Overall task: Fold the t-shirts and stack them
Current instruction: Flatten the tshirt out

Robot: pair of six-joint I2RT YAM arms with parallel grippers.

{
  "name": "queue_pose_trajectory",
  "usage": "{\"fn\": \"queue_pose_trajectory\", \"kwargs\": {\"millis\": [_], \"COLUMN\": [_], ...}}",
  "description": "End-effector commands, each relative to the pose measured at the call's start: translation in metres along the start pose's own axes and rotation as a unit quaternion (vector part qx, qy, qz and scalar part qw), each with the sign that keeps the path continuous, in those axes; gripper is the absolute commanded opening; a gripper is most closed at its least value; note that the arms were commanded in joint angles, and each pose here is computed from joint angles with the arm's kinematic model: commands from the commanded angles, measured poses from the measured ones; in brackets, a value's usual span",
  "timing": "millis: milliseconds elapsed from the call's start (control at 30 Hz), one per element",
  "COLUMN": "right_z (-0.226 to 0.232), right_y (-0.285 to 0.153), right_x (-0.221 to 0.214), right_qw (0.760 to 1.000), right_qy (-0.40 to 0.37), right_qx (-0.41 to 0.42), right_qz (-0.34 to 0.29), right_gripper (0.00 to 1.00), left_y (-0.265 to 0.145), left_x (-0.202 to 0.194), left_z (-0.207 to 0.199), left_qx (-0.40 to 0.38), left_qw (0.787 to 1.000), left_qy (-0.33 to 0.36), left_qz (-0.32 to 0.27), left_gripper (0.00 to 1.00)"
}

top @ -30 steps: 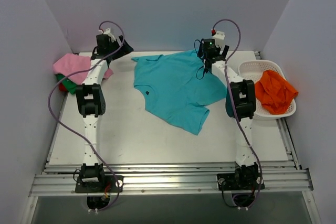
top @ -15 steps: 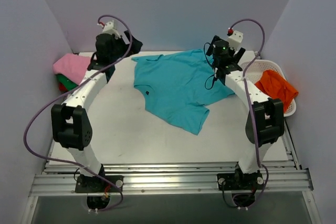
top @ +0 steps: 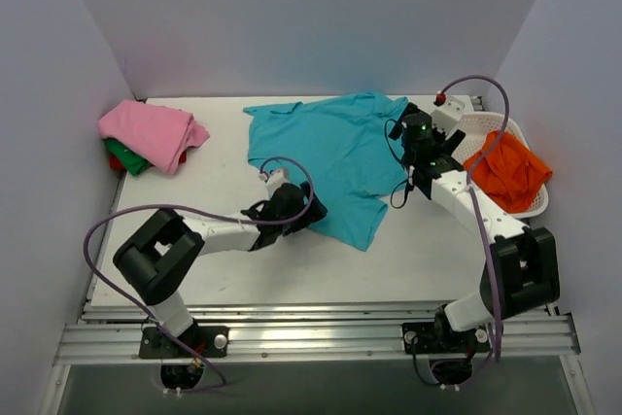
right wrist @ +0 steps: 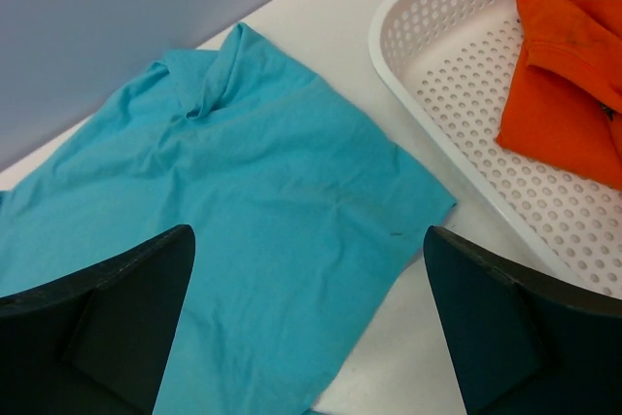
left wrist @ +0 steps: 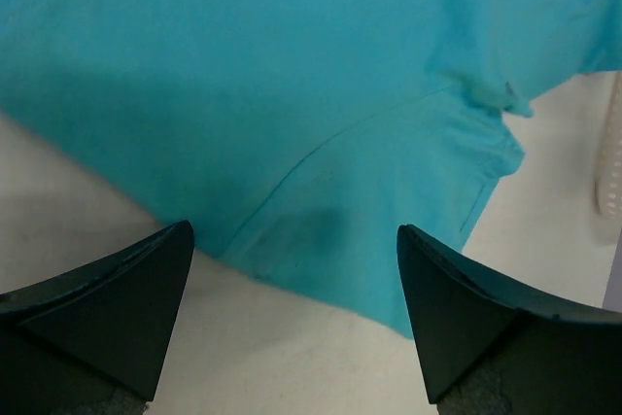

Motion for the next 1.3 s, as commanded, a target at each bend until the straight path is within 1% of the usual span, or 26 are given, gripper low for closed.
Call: {"fn": "queue_pose_trajectory", "kwargs": {"millis": [0, 67, 133, 267, 433, 733, 833, 967, 1100, 1267], "right_z": [-0.007, -0.012, -0.014, -0.017, -0.018, -0.021, -0.020, -0.019, -0.017, -0.019], "right_y": [-0.026, -0.034, -0.041, -0.046, -0.047, -0.046, -0.042, -0.038, -0.033, -0.029], "right_x": [0.027, 0.028, 0.029, 0.020, 0.015, 0.009, 0.006, 0.003, 0.001, 0.000], "right_qw": [0.998, 0.998, 0.998, 0.998, 0.998, 0.998, 0.998, 0.998, 0.998, 0.998], "right_qy": [0.042, 0.043, 0.050, 0.048, 0.040, 0.043, 0.039, 0.038, 0.032, 0.031], "right_qx": [-0.006, -0.007, -0.005, -0.003, -0.011, -0.015, -0.018, -0.020, -0.024, -0.028], "right_qz": [-0.044, -0.045, -0.048, -0.046, -0.042, -0.045, -0.043, -0.043, -0.042, -0.042], "right_gripper": [1.00, 1.00, 1.00, 1.00, 1.00, 1.00, 1.00, 1.00, 1.00, 1.00], "left_y": [-0.035, -0.041, -0.040, -0.034, -0.045, -0.043, -0.039, -0.019, -0.002, 0.014], "left_x": [0.014, -0.005, -0.014, -0.028, -0.031, -0.043, -0.046, -0.052, -0.055, -0.052], "left_z": [-0.054, -0.057, -0.056, -0.047, -0.049, -0.021, -0.016, -0.006, -0.004, -0.003], "left_qx": [-0.089, -0.090, -0.085, -0.082, -0.080, -0.031, -0.018, 0.006, 0.013, 0.015], "left_qw": [0.983, 0.983, 0.984, 0.984, 0.984, 0.984, 0.984, 0.985, 0.985, 0.985], "left_qy": [-0.133, -0.133, -0.131, -0.145, -0.139, -0.162, -0.161, -0.159, -0.158, -0.159], "left_qz": [-0.093, -0.088, -0.088, -0.069, -0.078, -0.071, -0.073, -0.070, -0.061, -0.060], "left_gripper": [0.94, 0.94, 0.94, 0.94, 0.94, 0.94, 0.94, 0.94, 0.94, 0.99]}}
Point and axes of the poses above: each gripper's point midway between its finger pads, its own y axis out along the fingers, its own z axis along the line the jaws close on, x = y × z, the point moved 6 cm from there along -y, back along the fingers, and after that the axes turned 2 degrees about -y, right-handed, at the moved point
